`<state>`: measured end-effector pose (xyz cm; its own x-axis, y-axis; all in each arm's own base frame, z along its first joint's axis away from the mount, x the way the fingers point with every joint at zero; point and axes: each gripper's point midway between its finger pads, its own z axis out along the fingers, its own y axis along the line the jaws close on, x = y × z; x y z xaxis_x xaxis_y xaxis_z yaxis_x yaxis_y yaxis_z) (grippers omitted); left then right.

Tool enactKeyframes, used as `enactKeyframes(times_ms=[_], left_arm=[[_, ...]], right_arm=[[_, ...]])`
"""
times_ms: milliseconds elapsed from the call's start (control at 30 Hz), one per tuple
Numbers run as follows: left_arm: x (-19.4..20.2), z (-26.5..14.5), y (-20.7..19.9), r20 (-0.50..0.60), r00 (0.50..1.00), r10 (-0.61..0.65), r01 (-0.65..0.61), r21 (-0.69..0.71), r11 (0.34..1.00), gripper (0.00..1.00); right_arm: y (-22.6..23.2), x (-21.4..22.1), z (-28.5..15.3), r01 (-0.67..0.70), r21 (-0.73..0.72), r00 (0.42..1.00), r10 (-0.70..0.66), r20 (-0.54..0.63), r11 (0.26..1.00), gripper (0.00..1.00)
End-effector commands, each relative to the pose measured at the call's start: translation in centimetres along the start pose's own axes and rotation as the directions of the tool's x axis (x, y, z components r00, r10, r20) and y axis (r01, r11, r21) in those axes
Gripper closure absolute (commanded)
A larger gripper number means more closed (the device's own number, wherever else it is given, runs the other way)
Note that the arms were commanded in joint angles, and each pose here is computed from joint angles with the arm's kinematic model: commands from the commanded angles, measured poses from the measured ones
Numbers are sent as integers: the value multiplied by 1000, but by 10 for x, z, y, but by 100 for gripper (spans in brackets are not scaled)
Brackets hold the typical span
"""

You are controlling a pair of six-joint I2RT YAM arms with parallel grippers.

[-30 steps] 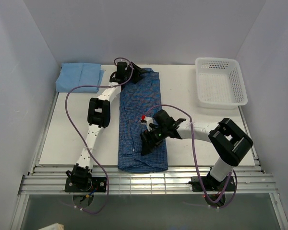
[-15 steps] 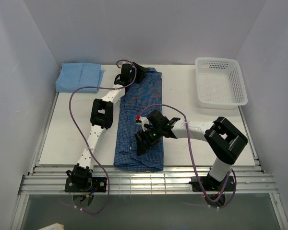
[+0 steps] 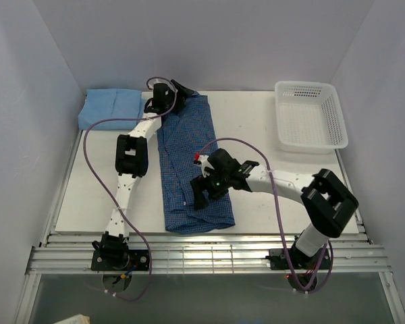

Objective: Fold and stack the long sleeve shirts
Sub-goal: Fold the shirt

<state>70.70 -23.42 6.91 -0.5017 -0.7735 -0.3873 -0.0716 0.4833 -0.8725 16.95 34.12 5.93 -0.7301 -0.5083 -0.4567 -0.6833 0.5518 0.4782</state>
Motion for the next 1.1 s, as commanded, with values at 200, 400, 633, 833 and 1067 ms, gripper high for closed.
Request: enactKeyframes(times_ms=[200, 400, 633, 833, 1067], left_arm=[[-32, -156, -174, -71, 949, 307, -300, 100, 949, 2], [8, -295, -205, -195, 928, 316, -303, 95, 948, 2], [123, -444, -111, -349, 920, 176, -214, -73, 974, 2], [193, -532, -3, -473, 875, -100, -66, -321, 945, 2], [231, -564, 75, -471, 841, -265, -25, -524, 852, 2]], right_arm=[[41, -39, -76, 96, -11, 973, -92, 211, 995, 10], [24, -11, -104, -39, 53, 958, 22, 286, 998, 10], [3, 47, -114, -192, 32, 942, 175, 285, 981, 10], [-5, 85, -104, -264, 15, 938, 253, 238, 964, 10], [-20, 100, -90, -291, 61, 941, 275, 196, 955, 10]])
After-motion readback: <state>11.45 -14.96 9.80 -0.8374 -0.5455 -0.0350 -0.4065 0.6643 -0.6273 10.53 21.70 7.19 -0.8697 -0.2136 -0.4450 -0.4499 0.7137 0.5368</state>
